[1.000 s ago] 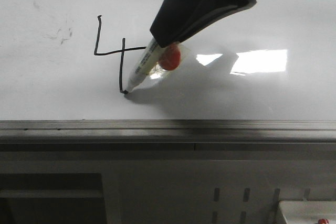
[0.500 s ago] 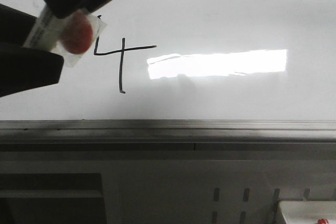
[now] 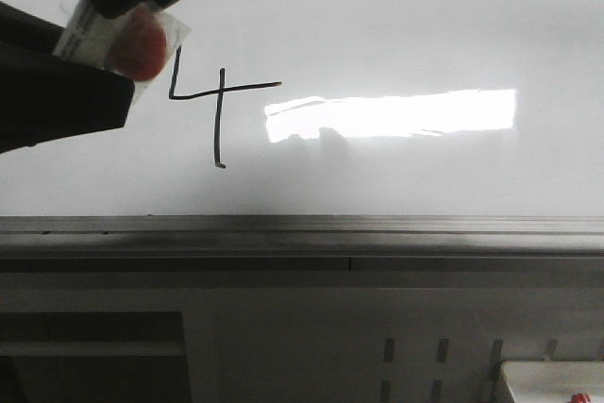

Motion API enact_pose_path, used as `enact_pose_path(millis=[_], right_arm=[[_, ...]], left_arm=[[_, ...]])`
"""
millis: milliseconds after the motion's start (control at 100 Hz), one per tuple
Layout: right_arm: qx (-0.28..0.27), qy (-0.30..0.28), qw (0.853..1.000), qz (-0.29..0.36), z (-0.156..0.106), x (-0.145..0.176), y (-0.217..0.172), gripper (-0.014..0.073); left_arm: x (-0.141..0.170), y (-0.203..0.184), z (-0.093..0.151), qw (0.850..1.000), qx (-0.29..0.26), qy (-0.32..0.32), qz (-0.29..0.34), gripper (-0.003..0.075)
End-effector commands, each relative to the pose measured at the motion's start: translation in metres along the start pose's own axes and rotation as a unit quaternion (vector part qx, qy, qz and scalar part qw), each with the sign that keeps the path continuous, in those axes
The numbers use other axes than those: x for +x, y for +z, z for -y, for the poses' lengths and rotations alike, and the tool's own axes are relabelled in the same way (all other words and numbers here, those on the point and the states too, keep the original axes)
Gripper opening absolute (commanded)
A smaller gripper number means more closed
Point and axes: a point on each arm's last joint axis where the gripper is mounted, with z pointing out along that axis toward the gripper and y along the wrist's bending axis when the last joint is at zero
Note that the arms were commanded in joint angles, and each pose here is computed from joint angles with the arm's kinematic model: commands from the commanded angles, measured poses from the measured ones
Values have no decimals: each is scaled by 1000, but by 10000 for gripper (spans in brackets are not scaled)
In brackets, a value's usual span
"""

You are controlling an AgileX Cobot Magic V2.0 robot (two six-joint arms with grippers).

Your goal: Write number 4 on whiteboard

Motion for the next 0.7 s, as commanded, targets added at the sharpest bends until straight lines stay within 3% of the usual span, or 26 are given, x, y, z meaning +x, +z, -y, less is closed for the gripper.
enact_pose_path(millis=[0, 70, 120, 190, 260, 270, 350, 430, 530, 690], right_arm=[[14, -4, 999, 44, 2, -15, -13, -64], [16, -5, 999, 47, 2, -16, -13, -56], [16, -5, 999, 47, 2, -16, -13, -1], [18, -4, 999, 51, 3, -16, -13, 192], [29, -5, 997, 70, 5, -20, -14, 449], [32, -6, 997, 75, 5, -21, -14, 518], [53, -15, 993, 106, 9, -26, -20, 666], [80, -12, 986, 144, 16, -32, -31, 641], [106, -8, 978, 177, 23, -37, -49, 590], [126, -4, 973, 196, 30, -38, -67, 547]], left_arm=[[-16, 1, -5, 999, -5, -20, 47, 2], [-16, 1, -5, 999, -5, -20, 47, -20], [-16, 1, -5, 999, -5, -20, 47, -20], [-16, 1, -5, 999, -5, -21, 47, -20], [-16, 1, -5, 999, -6, -25, 44, -20], [-15, 1, -5, 999, -6, -27, 44, -20], [-12, 1, -7, 996, -18, -86, 29, -20], [-6, 1, -16, 979, -66, -195, -6, -20], [-1, 0, -29, 930, -131, -338, -54, -20], [-7, 7, -38, 900, -152, -403, -68, -20]])
